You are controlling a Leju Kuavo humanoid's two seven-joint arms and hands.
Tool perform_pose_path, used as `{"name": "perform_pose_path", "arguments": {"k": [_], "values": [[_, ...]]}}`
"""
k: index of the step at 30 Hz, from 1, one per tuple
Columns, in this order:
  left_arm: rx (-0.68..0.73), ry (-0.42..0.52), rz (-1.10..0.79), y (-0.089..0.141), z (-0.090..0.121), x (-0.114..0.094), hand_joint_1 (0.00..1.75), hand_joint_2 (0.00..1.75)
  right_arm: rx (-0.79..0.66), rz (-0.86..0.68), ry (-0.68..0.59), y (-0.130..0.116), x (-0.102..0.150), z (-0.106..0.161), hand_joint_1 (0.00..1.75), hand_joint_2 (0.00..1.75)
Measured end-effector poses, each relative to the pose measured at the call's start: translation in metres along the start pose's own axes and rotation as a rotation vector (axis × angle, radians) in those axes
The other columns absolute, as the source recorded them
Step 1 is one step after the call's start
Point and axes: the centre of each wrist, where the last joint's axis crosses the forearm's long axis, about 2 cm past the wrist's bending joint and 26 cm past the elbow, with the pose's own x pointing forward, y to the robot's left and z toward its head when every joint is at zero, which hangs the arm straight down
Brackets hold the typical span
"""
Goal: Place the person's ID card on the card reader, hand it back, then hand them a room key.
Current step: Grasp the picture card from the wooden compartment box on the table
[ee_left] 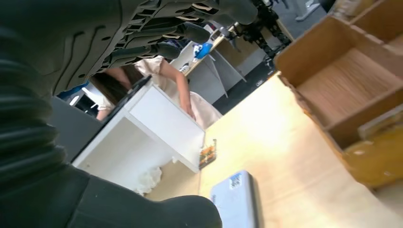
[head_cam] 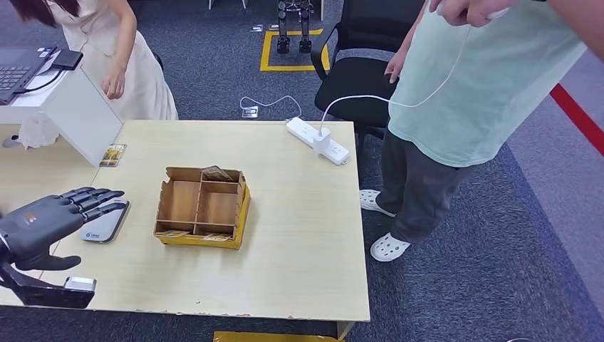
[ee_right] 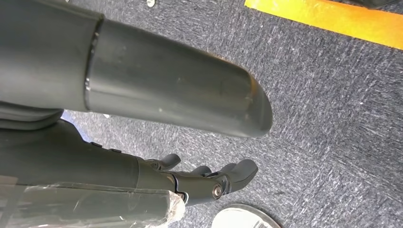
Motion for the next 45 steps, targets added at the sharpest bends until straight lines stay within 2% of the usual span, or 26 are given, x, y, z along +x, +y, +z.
{"name": "perform_pose_path", "arguments": {"k": [10, 19, 30, 45], "values": [[0.104, -0.011, -0.059, -0.045, -0.031, 0.039, 0.0, 1.75, -0.002, -0.007, 0.011, 0.0, 0.0, 0.0, 0.0, 0.0], [0.263, 0.053, -0.005, -0.074, -0.074, 0.077, 0.0, 1.75, -0.013, -0.021, 0.019, -0.001, -0.001, 0.0, 0.0, 0.0], [0.355, 0.138, 0.061, -0.083, -0.117, 0.109, 0.0, 1.75, -0.012, -0.022, 0.02, 0.001, -0.001, 0.0, 0.0, 0.0], [0.371, 0.291, 0.046, -0.099, -0.142, 0.126, 0.0, 1.75, -0.021, -0.035, 0.027, 0.004, -0.002, 0.002, 0.0, 0.0]]}}
